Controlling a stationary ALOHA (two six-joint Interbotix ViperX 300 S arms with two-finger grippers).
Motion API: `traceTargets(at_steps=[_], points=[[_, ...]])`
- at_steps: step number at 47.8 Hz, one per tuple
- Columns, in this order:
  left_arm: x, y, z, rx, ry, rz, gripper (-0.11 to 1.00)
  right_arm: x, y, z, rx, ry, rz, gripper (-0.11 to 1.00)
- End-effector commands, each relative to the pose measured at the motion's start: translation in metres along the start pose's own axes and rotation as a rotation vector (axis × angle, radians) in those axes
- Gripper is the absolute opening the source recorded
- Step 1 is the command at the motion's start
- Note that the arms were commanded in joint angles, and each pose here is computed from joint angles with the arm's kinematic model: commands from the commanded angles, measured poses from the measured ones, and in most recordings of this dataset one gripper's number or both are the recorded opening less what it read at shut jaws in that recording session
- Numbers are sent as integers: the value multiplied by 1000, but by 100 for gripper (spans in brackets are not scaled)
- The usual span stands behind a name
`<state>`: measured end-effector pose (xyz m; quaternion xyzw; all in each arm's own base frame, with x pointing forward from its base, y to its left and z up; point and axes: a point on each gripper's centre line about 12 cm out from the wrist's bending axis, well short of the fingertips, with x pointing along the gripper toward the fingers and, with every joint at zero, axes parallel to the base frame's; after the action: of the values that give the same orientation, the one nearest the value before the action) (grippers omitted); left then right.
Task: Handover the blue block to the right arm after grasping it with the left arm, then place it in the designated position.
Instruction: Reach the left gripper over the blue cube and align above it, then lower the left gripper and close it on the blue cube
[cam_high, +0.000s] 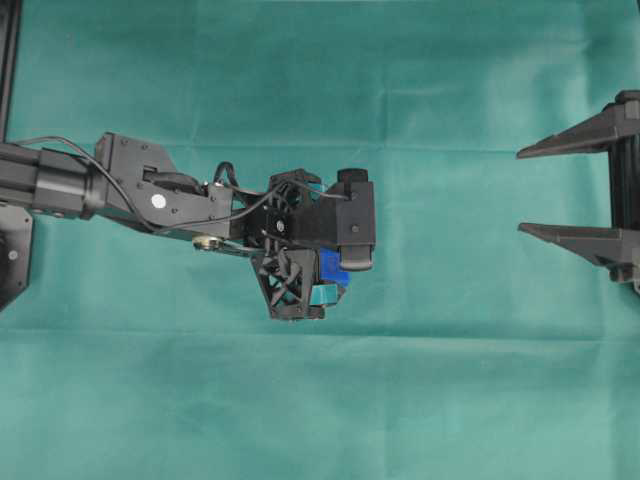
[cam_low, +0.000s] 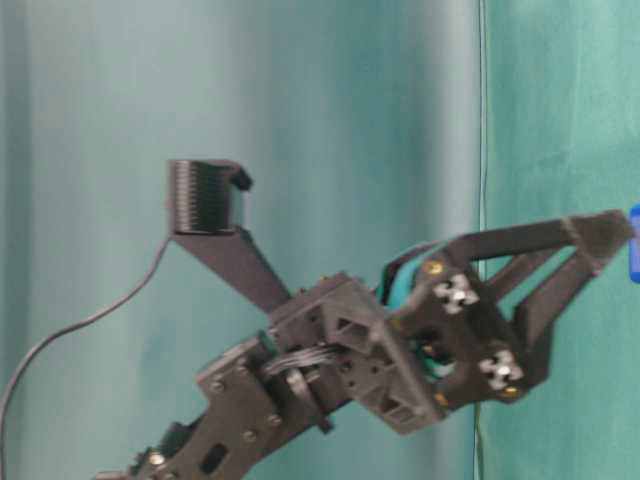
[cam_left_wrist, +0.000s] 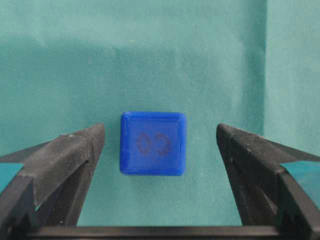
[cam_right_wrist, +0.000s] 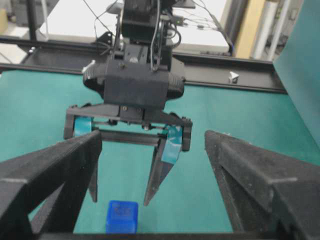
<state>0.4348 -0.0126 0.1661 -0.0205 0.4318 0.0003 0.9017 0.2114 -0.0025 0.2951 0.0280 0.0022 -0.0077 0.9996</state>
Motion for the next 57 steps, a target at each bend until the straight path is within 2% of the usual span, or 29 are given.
traceTargets(at_steps=[1,26,57], points=[[-2,-2,5,8,-35,-3,100,2,0,9,-1,-23,0,95],[34,1,-25,9,9,0,100,2,0,10,-1,-25,0,95],[36,1,-23,6,-1,-1,100,2,0,9,-1,-18,0,95]])
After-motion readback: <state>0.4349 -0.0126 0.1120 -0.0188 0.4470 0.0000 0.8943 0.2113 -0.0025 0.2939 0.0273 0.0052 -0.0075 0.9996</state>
